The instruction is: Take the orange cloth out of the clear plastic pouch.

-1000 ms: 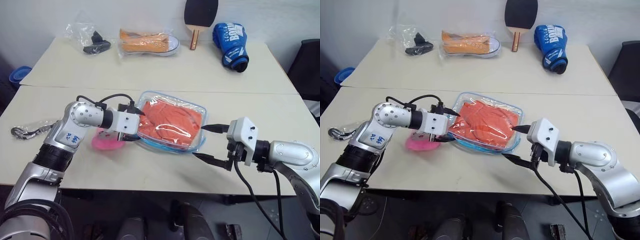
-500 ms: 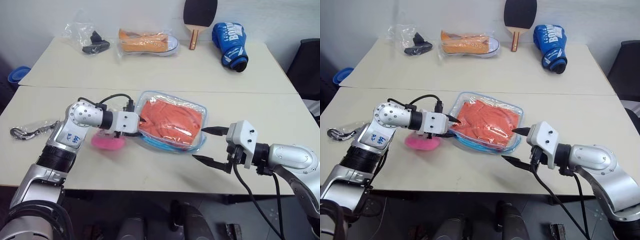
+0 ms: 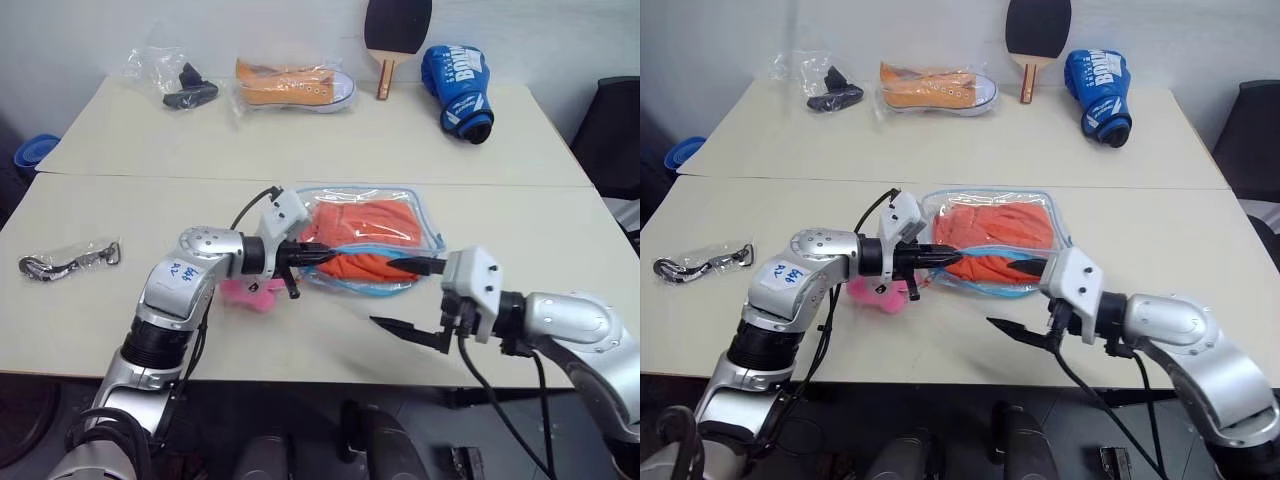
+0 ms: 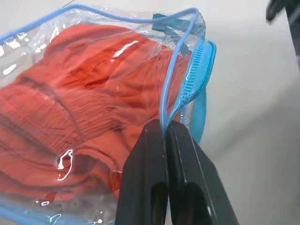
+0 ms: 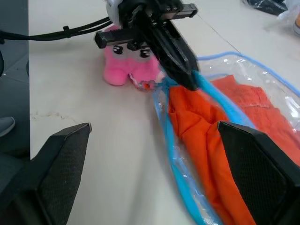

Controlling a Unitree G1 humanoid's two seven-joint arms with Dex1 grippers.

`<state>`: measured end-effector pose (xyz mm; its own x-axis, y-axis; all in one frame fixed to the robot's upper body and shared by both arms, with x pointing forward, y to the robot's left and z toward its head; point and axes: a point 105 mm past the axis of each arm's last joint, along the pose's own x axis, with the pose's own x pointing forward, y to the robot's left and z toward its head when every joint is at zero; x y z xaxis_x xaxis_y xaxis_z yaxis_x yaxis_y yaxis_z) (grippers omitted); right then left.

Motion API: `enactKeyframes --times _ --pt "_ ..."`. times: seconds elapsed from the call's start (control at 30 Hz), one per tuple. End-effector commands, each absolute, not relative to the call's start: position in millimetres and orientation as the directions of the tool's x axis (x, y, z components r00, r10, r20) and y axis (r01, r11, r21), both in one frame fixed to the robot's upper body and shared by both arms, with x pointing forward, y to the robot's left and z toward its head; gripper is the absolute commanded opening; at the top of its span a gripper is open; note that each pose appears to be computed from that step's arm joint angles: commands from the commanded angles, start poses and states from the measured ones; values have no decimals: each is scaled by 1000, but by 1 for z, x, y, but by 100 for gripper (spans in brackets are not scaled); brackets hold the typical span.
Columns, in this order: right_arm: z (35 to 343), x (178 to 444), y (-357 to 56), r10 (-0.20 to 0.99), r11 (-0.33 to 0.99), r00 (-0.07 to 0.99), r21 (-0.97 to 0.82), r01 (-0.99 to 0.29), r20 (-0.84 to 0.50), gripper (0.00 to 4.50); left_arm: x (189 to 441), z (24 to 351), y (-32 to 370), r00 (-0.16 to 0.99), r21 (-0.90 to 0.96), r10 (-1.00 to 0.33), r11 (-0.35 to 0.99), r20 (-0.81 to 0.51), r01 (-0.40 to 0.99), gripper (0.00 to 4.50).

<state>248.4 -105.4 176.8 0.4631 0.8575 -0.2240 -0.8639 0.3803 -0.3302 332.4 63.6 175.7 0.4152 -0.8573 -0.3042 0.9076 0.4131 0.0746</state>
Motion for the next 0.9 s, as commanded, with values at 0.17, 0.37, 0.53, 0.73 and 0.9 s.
enactKeyframes --times 0.17,0.37,0.53,0.73,0.9 --pt "163 293 -107 730 539 655 -424 -728 -196 285 327 192 56 428 134 -866 407 -259 904 0" --pt "150 314 -108 663 569 718 -480 -668 -213 285 325 191 54 425 149 -867 399 -260 905 0" --pt "140 319 -101 646 518 727 -566 -641 -233 285 326 192 51 428 163 -868 398 -251 903 0" --pt "131 331 -103 580 500 777 -645 -578 -247 285 327 193 48 429 168 -870 398 -242 902 0" --pt "121 344 -107 518 481 810 -690 -541 -275 285 324 193 44 419 160 -878 390 -233 907 0"
